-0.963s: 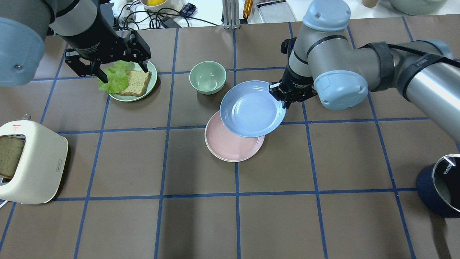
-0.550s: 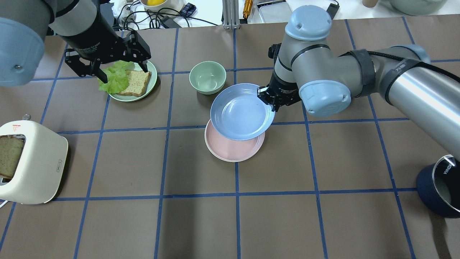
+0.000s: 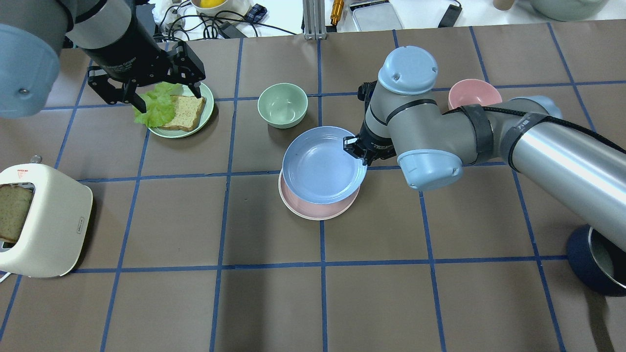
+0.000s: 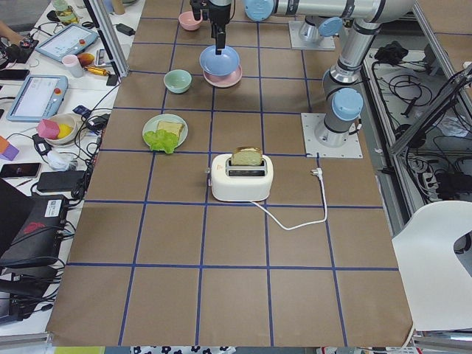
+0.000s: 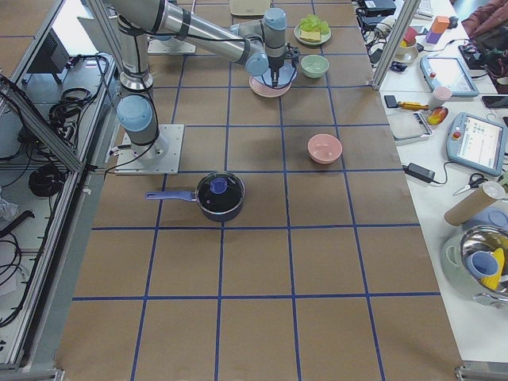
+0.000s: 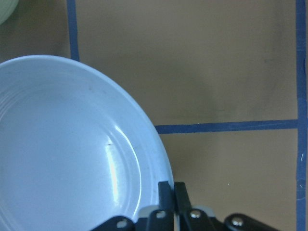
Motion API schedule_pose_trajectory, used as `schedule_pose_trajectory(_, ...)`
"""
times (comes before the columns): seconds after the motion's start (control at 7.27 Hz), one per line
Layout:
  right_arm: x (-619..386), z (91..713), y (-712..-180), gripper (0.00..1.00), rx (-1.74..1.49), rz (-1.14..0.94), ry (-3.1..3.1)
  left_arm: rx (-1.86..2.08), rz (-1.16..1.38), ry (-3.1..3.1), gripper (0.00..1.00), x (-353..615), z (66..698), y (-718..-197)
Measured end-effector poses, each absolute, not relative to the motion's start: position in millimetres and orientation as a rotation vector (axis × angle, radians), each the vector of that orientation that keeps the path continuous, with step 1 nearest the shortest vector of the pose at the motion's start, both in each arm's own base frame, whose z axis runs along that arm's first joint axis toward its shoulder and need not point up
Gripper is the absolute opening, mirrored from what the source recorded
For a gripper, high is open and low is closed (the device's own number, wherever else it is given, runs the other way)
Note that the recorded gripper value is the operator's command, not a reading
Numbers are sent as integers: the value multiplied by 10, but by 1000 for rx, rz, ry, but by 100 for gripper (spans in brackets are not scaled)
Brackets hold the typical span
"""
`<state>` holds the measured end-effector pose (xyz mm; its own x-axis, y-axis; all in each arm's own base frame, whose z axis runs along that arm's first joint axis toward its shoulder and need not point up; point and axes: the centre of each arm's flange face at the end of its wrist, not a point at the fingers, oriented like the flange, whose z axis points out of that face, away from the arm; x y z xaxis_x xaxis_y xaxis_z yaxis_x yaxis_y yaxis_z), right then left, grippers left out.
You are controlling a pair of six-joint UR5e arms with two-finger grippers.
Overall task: Stack three plates with pink and blue
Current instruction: 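Lower the light blue plate onto the pink plate and open the right gripper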
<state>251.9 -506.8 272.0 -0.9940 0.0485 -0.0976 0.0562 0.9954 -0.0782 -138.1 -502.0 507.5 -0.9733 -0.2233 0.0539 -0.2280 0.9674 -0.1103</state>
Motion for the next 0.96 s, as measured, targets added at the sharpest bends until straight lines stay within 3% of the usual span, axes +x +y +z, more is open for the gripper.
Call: schedule_pose_trajectory(0.96,2681,2511,-5021,0,99,-76,3044,354,180,-3074,100,-1381,5077,-5021)
